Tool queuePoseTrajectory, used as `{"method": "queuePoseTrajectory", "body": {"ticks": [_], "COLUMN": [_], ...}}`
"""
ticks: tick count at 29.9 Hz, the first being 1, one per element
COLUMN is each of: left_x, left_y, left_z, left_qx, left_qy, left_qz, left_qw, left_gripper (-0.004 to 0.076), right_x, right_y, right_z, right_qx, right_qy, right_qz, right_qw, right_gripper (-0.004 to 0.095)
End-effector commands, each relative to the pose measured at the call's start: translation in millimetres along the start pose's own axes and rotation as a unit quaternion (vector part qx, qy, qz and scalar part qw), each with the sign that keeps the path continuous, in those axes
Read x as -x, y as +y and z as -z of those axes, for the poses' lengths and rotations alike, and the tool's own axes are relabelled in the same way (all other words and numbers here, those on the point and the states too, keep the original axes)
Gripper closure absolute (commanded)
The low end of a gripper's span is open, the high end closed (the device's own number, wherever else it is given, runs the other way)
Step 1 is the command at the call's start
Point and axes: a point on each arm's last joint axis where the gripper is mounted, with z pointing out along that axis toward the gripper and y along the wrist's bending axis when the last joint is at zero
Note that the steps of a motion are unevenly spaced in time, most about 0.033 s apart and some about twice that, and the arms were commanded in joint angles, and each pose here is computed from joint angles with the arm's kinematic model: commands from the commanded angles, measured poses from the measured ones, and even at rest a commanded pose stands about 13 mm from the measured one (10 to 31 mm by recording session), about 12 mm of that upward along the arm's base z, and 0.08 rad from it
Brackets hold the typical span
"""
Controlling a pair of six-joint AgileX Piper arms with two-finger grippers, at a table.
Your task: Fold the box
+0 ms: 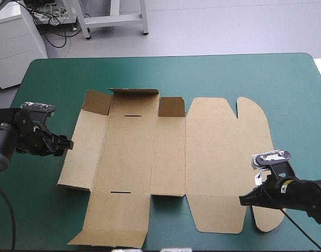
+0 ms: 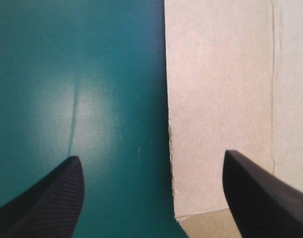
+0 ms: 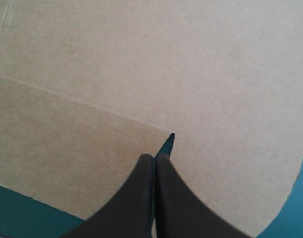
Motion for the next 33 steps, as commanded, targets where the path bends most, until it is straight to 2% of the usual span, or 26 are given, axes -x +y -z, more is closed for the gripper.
{"method": "queuePoseTrajectory", "body": {"ticks": [1,6,12,16,23,33], "left_x": [12.4,18.8,13.9,14.5,7.4,-5.8], "left_y": [-0.4,13.4,38.5,42.7,40.5,25.4], "left_z": [-12.3,-38.8,-41.3,-40.6,-62.2,-80.6], "left_qx": [-0.007,-0.051,-0.155,-0.219,-0.244,-0.303], "left_qy": [0.018,0.047,0.034,0.017,0.057,0.065], "left_qz": [-0.002,0.034,0.078,0.092,0.101,0.136], "left_qw": [1.0,0.997,0.984,0.971,0.963,0.941], "left_gripper": [0.0181,0.0181,0.0181,0.0181,0.0181,0.0181], "right_x": [3.0,-7.3,-29.8,-44.9,-71.5,-86.6], "right_y": [4.8,6.4,9.8,11.2,13.2,14.1], "right_z": [10.8,24.4,55.7,70.7,87.1,93.8], "right_qx": [0.021,0.021,0.02,0.017,0.017,0.017], "right_qy": [-0.032,-0.053,-0.143,-0.188,-0.23,-0.25], "right_qz": [0.01,0.022,0.034,0.042,0.051,0.056], "right_qw": [0.999,0.998,0.989,0.981,0.972,0.967], "right_gripper": [0.0916,0.0916,0.0916,0.0916,0.0916,0.0916]}}
